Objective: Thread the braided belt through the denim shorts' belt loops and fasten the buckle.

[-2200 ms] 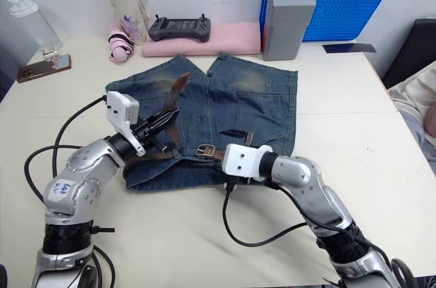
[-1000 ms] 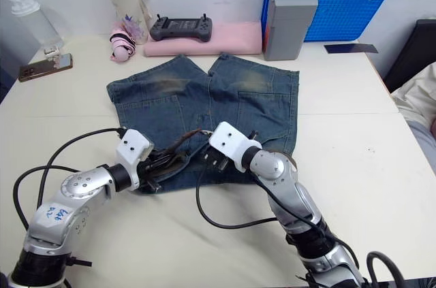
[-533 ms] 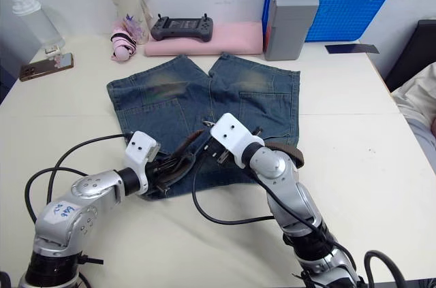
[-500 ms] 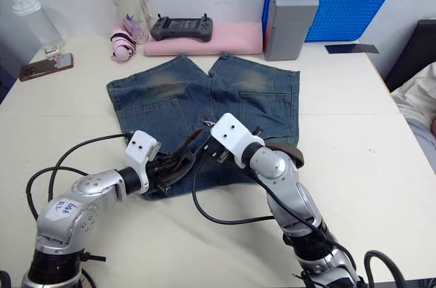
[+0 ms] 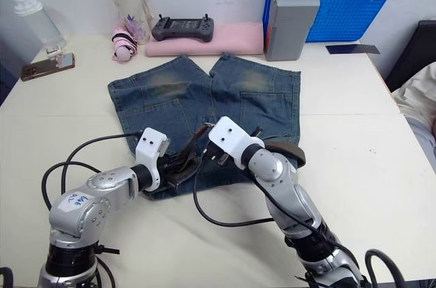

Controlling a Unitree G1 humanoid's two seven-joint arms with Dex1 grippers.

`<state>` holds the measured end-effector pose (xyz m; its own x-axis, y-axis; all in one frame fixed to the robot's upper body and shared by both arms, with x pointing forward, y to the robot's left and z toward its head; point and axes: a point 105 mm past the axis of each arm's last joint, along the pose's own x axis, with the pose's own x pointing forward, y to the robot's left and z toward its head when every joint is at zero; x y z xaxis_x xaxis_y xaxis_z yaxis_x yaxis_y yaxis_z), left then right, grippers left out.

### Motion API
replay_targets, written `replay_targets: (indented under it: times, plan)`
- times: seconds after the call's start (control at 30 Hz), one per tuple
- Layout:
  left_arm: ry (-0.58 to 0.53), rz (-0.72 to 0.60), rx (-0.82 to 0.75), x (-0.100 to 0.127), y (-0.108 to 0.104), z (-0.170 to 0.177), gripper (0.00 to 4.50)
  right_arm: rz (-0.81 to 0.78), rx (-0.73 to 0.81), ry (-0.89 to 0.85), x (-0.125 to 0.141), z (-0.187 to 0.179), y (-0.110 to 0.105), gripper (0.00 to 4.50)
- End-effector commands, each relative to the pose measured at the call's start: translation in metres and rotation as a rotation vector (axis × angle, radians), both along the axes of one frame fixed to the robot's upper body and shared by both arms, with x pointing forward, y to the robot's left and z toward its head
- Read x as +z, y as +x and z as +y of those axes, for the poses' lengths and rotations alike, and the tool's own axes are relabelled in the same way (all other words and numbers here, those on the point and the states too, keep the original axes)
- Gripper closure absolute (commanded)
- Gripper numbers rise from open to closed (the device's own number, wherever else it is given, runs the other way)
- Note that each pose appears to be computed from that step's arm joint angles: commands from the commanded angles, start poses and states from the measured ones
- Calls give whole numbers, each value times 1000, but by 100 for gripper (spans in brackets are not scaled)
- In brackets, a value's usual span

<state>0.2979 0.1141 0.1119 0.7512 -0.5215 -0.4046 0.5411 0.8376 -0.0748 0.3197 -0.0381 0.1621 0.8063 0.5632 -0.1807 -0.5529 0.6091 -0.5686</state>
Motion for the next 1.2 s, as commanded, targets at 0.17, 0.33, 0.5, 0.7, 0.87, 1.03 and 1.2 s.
replay_targets:
  times: [0.17, 0.33, 0.5, 0.7, 0.87, 1.03, 1.2]
  plan:
    - [-10, 16, -77, 1, 3, -30, 450, -131, 70, -44, 20, 12, -9, 439]
    - [-4, -7, -118, 7, 8, -42, 450, -121, 101, -79, 15, 17, -10, 439]
    - [-26, -53, -132, 20, 17, -47, 450, -72, 134, -135, 4, 17, -10, 439]
    - [-33, -103, -206, 32, 16, -60, 450, -29, 154, -197, -8, 13, -8, 439]
    - [-4, -103, -247, 28, 3, -51, 450, -27, 60, -159, -3, 0, 7, 439]
    - [27, -47, -264, 10, -11, -41, 450, -29, -11, -97, 5, -7, 16, 439]
    - [-7, -9, -240, 3, -15, -39, 450, -24, -8, -84, 7, -5, 15, 439]
